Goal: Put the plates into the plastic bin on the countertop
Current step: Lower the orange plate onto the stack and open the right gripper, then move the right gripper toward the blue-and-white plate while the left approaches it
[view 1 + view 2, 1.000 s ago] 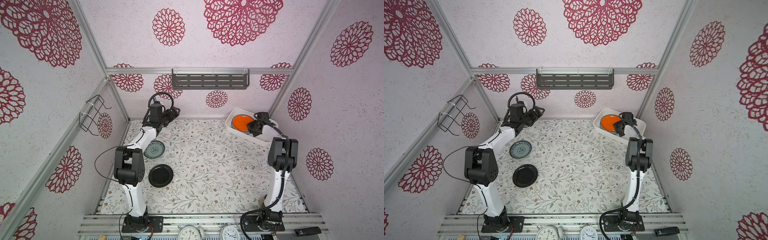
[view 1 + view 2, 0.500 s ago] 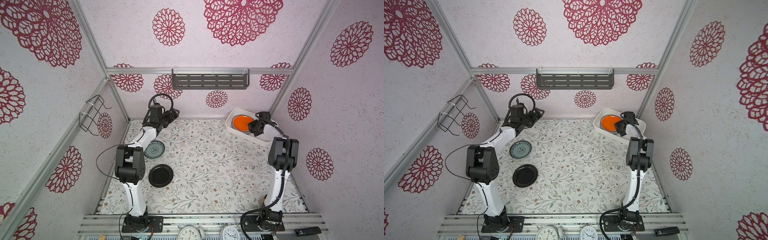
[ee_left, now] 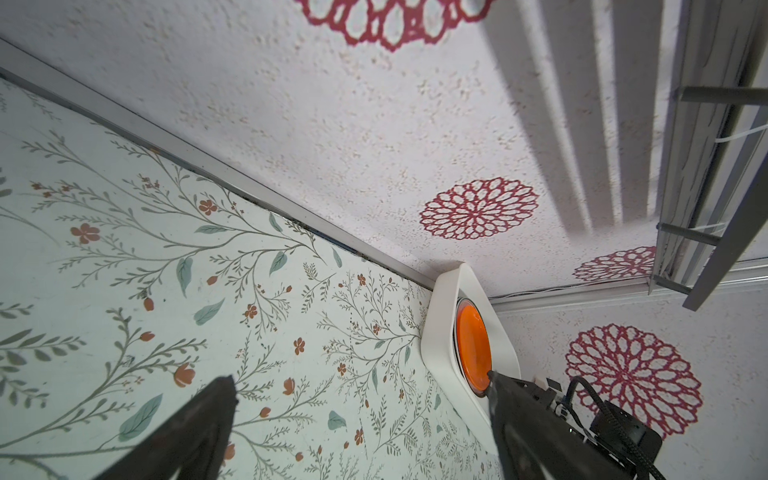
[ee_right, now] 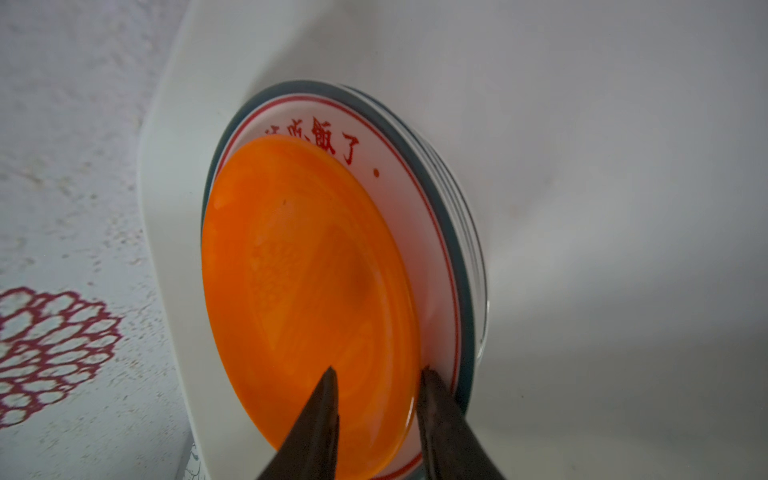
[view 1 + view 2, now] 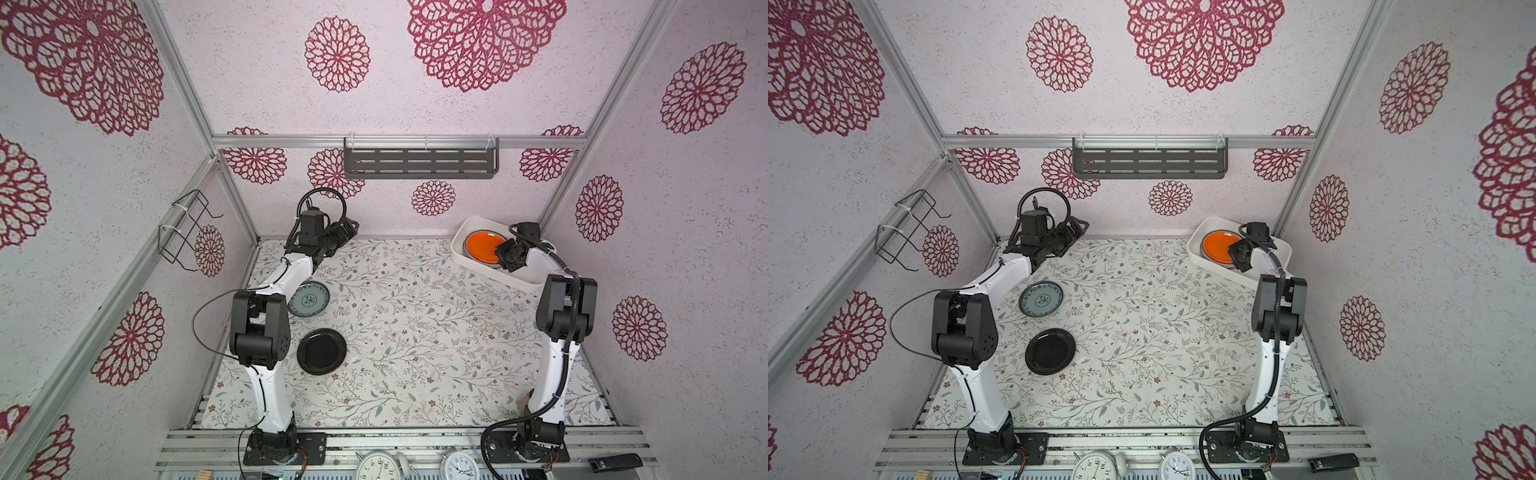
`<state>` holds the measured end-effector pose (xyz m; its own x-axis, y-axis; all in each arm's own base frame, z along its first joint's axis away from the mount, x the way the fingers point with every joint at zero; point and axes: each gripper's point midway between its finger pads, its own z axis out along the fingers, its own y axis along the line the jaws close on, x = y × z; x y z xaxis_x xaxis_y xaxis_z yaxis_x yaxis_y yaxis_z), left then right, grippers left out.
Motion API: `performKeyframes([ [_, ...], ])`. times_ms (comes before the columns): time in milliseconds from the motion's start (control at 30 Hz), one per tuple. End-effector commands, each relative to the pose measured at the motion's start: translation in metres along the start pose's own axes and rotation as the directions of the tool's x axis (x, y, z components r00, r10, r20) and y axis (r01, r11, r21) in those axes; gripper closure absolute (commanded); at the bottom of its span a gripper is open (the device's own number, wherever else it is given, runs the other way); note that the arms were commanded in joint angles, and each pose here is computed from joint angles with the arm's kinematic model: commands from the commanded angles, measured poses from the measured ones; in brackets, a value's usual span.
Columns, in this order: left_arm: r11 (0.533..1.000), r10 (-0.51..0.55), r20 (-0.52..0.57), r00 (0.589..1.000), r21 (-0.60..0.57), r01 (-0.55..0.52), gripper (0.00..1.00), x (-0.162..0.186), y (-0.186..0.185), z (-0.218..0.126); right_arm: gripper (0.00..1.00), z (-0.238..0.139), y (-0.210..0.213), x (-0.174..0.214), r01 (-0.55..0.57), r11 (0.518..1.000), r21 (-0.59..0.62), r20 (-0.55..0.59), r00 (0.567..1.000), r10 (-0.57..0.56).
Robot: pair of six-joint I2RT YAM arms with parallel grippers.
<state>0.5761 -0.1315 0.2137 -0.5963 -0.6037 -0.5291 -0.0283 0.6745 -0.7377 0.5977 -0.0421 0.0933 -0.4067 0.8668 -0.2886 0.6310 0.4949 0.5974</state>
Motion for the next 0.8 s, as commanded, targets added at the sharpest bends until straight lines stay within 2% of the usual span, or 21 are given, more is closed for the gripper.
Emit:
performKeyframes([
  [0, 1.0, 0.03, 0.045, 0.999, 0.009, -0.03, 0.02, -0.012, -0.015, -0.026, 0.59, -0.039, 0.032, -0.016, 0.067, 0.994, -0.086, 0.063, 0.996, -0.061],
  [100, 1.0, 0.026, 0.056, 0.998, -0.012, -0.025, 0.03, -0.01, -0.009, -0.04, 0.54, -0.053, 0.041, -0.016, 0.085, 0.989, -0.118, 0.081, 0.994, -0.076],
  [267, 0.996, -0.021, 0.085, 0.996, -0.084, 0.028, 0.02, -0.006, 0.017, -0.067, 0.52, -0.074, 0.053, -0.005, 0.126, 0.977, -0.17, 0.101, 0.989, -0.11],
  [433, 0.984, -0.074, 0.109, 0.991, -0.151, 0.09, 0.02, -0.002, 0.049, -0.098, 0.36, -0.089, 0.068, 0.018, 0.186, 0.958, -0.219, 0.106, 0.98, -0.166],
  [567, 0.966, -0.094, 0.116, 0.989, -0.231, 0.119, 0.03, 0.007, 0.078, -0.125, 0.15, -0.108, 0.099, 0.049, 0.29, 0.901, -0.323, 0.133, 0.956, -0.26],
  [767, 0.942, -0.155, 0.145, 0.977, -0.276, 0.19, 0.03, 0.014, 0.124, -0.163, 0.01, -0.135, 0.146, 0.126, 0.337, 0.771, -0.54, 0.1, 0.936, -0.339],
])
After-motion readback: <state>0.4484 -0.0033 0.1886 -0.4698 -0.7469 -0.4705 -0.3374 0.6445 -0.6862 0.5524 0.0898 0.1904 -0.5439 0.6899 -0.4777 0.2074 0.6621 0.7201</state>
